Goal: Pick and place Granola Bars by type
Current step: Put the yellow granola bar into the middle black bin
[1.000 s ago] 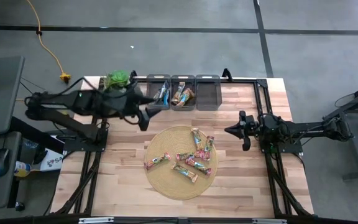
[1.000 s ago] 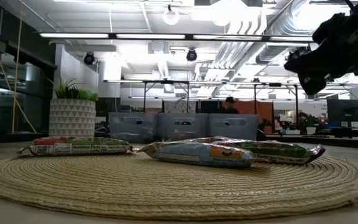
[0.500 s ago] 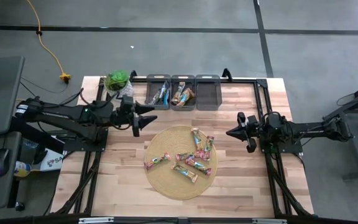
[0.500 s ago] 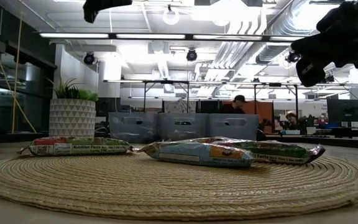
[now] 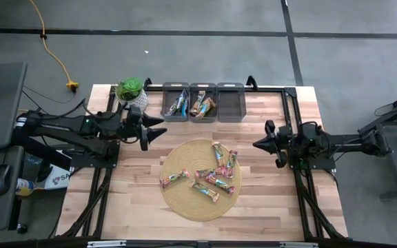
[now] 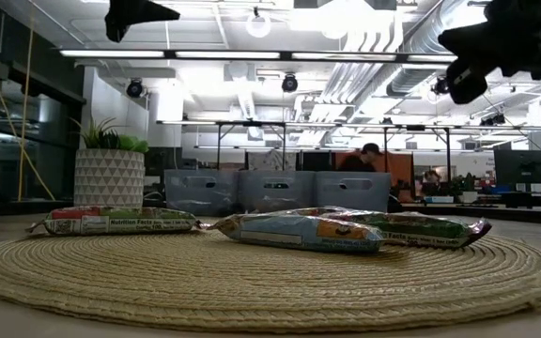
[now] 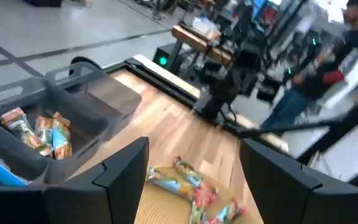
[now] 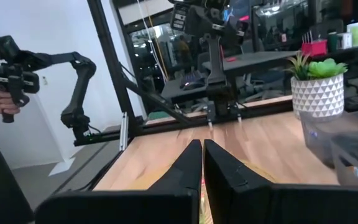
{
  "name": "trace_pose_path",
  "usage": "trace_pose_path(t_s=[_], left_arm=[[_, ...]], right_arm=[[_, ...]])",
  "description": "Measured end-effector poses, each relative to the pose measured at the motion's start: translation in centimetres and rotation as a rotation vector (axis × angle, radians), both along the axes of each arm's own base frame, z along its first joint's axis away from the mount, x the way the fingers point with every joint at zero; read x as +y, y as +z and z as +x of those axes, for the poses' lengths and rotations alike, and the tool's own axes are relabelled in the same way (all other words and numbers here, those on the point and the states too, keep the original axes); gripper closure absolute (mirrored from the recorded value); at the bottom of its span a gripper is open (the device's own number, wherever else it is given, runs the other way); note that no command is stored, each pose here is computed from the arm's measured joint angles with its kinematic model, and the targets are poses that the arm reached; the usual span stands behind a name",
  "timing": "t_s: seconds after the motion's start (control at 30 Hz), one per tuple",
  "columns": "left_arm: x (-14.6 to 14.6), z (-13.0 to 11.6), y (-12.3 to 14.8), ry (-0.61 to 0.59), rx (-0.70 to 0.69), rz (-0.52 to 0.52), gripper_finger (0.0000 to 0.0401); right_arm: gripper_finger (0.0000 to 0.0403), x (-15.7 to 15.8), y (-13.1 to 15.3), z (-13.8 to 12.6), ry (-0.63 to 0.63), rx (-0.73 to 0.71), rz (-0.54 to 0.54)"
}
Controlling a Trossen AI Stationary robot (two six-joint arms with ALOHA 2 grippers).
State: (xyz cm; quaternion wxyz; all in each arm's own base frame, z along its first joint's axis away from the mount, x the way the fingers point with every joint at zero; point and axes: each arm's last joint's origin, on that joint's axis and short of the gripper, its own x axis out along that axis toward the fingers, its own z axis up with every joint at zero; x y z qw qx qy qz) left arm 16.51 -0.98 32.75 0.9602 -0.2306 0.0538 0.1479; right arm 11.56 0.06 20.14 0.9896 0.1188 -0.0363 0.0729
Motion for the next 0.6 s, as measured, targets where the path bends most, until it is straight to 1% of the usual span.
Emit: trace_pose_path(t_s=[0.07,0.13,0.23,0.33,0.4,0.47,0.53,0.6], left_arm=[[0.0,-0.1,-0.3,-0.025,0.04,0.033,0.0153],[0.0,-0.4,-0.6,-0.03,0.072,0.038,0.0153],[0.0,-0.7,-0.4,-0.034,0.01,0.054,0.0153],[-0.1,-0.8,-1.3,-0.078,-0.059,0.091,0.0153],[-0.2,-1.0,-2.5,-0.118,-0.104,0.099,0.0153],[-0.2,-1.1,-3.6,-0.133,-0.162,0.092,0.0153],[-0.2,-1.2,-4.9,-0.151,-0.205,0.086,0.0153],[-0.2,-1.3,-5.7,-0.153,-0.251,0.086,0.0153]], right_arm=[[0.0403,0.0,0.5,0.0,-0.001,0.008,-0.01],[0.0403,0.0,1.3,-0.1,-0.001,0.026,-0.019],[0.0403,0.0,2.7,-0.4,0.0,0.086,-0.036],[0.0403,0.1,5.0,-1.1,0.001,0.143,-0.065],[0.0403,0.1,6.8,-1.9,0.0,0.162,-0.09],[0.0403,0.1,8.7,-2.8,-0.014,0.156,-0.117],[0.0403,0.0,10.7,-3.8,-0.041,0.122,-0.143],[0.0403,0.0,12.5,-4.8,-0.074,0.091,-0.16]])
